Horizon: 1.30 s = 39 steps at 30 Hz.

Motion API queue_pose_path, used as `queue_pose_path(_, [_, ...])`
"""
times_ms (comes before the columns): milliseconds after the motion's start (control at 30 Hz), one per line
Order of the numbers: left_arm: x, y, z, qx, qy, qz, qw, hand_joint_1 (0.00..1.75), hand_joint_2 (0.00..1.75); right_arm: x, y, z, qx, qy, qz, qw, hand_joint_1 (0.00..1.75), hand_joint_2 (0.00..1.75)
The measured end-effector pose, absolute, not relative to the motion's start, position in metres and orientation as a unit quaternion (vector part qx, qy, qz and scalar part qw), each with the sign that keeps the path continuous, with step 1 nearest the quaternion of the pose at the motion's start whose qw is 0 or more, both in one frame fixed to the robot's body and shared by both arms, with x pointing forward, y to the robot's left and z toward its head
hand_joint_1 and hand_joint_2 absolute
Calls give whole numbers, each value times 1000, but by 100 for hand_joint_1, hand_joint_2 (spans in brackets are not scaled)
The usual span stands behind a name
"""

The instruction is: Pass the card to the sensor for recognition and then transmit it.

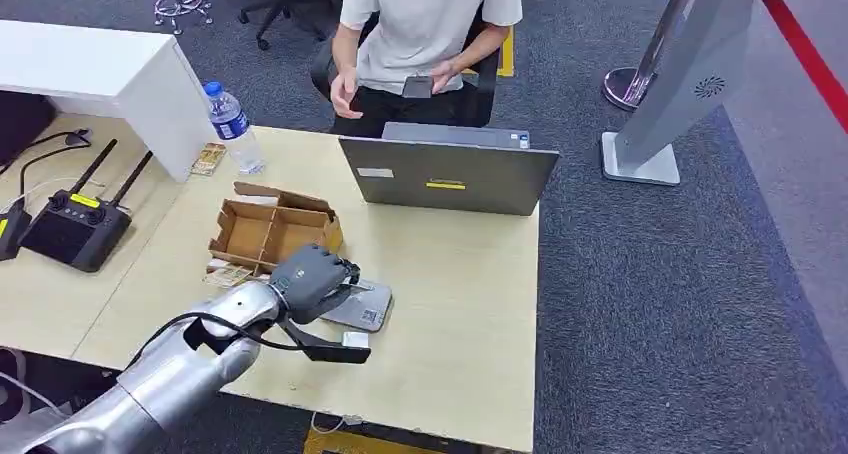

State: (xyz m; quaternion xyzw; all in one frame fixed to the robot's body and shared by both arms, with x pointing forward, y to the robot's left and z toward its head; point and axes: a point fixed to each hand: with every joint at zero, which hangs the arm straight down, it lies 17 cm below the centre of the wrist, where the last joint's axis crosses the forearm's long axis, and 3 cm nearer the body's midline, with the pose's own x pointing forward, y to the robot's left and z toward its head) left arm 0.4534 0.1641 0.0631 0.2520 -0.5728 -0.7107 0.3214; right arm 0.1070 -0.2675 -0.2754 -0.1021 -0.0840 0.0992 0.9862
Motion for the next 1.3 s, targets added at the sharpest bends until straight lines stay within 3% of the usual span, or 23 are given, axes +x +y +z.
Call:
queue_pose_path(233, [455, 161, 34, 213, -548, -720, 369, 175, 175, 114, -266, -274, -102, -86, 112, 985, 0, 0])
queue_pose_path(300, [468, 148, 85, 265, -627, -665, 306, 175, 175, 113, -265, -274, -101, -88, 111, 985, 0, 0])
queue_pose_path(333, [472, 122, 194, 356, -728, -550, 201, 175, 175, 113, -265, -274, -102, -89, 116, 984, 0, 0])
queue_pose_path(367, [472, 123, 224, 372, -747, -518, 185, 175, 175, 113, -265, -274, -103, -87, 119, 984, 0, 0])
queue_pose_path(533, [491, 156, 318, 434, -770, -439, 163, 175, 175, 114, -264, -274, -104, -88, 131, 982, 0, 0])
queue_pose_path(767, [553, 232, 405, 533, -720, -402, 189, 175, 175, 115, -260, -274, -99, -85, 152, 980, 0, 0])
queue_pose_path(1000, [628, 286, 417, 557, -641, -441, 291, 175, 175, 117, -257, -273, -92, -82, 156, 980, 0, 0])
queue_pose_path(1300, [654, 299, 402, 541, -622, -452, 341, 175, 175, 119, -255, -273, -86, -88, 146, 982, 0, 0])
